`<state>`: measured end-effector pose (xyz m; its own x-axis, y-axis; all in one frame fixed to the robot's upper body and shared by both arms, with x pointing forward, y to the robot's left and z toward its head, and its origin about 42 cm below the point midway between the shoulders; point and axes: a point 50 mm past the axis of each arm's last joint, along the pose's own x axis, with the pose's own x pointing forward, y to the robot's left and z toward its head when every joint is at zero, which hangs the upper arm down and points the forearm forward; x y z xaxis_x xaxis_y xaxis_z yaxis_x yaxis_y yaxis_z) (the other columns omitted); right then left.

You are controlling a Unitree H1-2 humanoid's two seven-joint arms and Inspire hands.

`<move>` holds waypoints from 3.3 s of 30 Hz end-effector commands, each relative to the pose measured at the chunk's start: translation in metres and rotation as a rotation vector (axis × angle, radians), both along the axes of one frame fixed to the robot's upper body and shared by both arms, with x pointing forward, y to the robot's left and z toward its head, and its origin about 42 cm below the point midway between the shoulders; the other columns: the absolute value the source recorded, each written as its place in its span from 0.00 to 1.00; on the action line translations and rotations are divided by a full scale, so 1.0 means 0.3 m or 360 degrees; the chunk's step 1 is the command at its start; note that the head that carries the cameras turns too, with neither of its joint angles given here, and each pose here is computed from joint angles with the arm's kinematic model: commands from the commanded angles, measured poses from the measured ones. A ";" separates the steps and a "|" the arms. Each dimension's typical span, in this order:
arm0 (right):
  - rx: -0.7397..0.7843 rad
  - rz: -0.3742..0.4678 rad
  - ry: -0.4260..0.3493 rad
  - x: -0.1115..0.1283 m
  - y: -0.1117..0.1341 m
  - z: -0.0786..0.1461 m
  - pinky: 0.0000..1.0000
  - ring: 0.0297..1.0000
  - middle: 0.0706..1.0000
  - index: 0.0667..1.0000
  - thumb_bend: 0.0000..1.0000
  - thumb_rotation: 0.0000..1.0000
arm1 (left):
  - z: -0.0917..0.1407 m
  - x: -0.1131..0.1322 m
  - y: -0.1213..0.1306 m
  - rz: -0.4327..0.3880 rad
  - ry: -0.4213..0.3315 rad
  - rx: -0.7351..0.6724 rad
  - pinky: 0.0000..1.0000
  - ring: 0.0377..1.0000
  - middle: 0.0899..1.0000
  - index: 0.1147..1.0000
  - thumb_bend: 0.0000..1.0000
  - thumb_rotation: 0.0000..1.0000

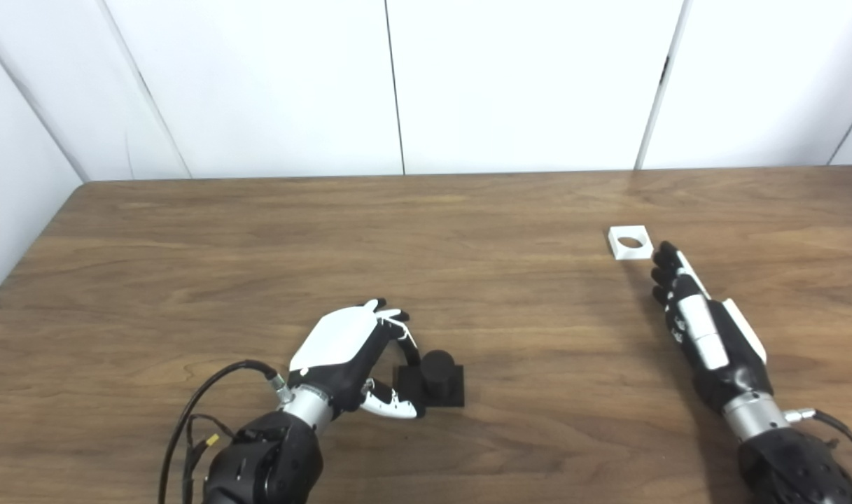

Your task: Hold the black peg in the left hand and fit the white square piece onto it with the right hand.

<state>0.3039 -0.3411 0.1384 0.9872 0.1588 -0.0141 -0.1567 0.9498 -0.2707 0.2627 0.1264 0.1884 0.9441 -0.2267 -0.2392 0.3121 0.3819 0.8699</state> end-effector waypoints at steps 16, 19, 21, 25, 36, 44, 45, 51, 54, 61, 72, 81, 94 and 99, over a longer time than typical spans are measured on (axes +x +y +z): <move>-0.0650 0.0041 -0.0174 0.089 0.020 0.133 0.91 0.95 0.97 0.97 0.62 0.65 | 0.013 0.004 0.018 0.0067 -0.0066 -0.0003 1.00 1.00 0.89 0.42 0.52 0.05; -0.0798 0.0027 -0.0195 0.106 0.019 0.159 0.90 0.96 0.97 0.96 0.68 0.69 | 0.009 0.000 0.025 0.0062 -0.0079 0.0004 1.00 1.00 0.89 0.42 0.52 0.05; -0.0845 0.0022 -0.0203 0.113 0.019 0.171 0.93 0.98 0.98 0.96 0.70 0.69 | 0.008 0.000 0.029 0.0060 -0.0072 0.0006 1.00 1.00 0.89 0.42 0.52 0.05; -0.0914 0.0044 -0.0239 0.140 0.008 0.216 0.97 1.00 0.98 0.96 0.69 0.64 | 0.009 0.002 0.030 0.0066 -0.0057 0.0021 1.00 1.00 0.90 0.42 0.52 0.06; -0.1073 0.0061 -0.0259 0.196 -0.017 0.295 0.97 1.00 0.98 0.96 0.71 0.60 | 0.008 0.001 0.038 0.0067 -0.0062 0.0029 1.00 1.00 0.90 0.42 0.52 0.05; -0.1196 0.0073 -0.0265 0.249 -0.024 0.351 0.97 1.00 0.98 0.95 0.73 0.54 | 0.007 0.001 0.044 0.0079 -0.0054 0.0029 1.00 1.00 0.90 0.42 0.52 0.05; -0.1207 0.0074 -0.0265 0.254 -0.025 0.355 0.97 1.00 0.98 0.95 0.73 0.53 | 0.006 0.001 0.044 0.0079 -0.0052 0.0029 1.00 1.00 0.90 0.42 0.52 0.05; -0.1333 0.0095 -0.0258 0.299 -0.026 0.392 1.00 1.00 0.98 0.92 0.74 0.50 | 0.005 0.000 0.045 0.0076 -0.0051 0.0032 1.00 1.00 0.90 0.42 0.52 0.05; -0.1358 0.0091 -0.0262 0.320 -0.027 0.405 1.00 1.00 0.97 0.89 0.76 0.45 | 0.006 -0.001 0.044 0.0078 -0.0049 0.0018 1.00 1.00 0.90 0.42 0.52 0.05; -0.1402 0.0077 -0.0288 0.358 -0.024 0.421 0.98 1.00 0.96 0.87 0.80 0.35 | 0.005 -0.004 0.044 0.0075 -0.0056 0.0034 1.00 1.00 0.90 0.42 0.52 0.05; -0.1523 0.0114 -0.0268 0.417 -0.031 0.446 1.00 1.00 0.97 0.87 0.79 0.34 | 0.003 -0.005 0.050 0.0083 -0.0050 0.0036 1.00 1.00 0.90 0.42 0.52 0.06; -0.1587 0.0113 -0.0277 0.470 -0.041 0.477 1.00 1.00 0.96 0.86 0.79 0.32 | 0.004 -0.001 0.049 0.0088 -0.0045 0.0033 1.00 1.00 0.90 0.42 0.52 0.06; -0.1677 0.0096 -0.0224 0.541 -0.057 0.482 1.00 1.00 0.96 0.84 0.79 0.33 | 0.003 -0.007 0.051 0.0076 -0.0054 0.0036 1.00 1.00 0.90 0.42 0.52 0.06; -0.1705 0.0101 -0.0217 0.556 -0.057 0.481 1.00 1.00 0.95 0.84 0.79 0.32 | 0.006 -0.007 0.048 0.0081 -0.0046 0.0026 1.00 1.00 0.90 0.42 0.52 0.05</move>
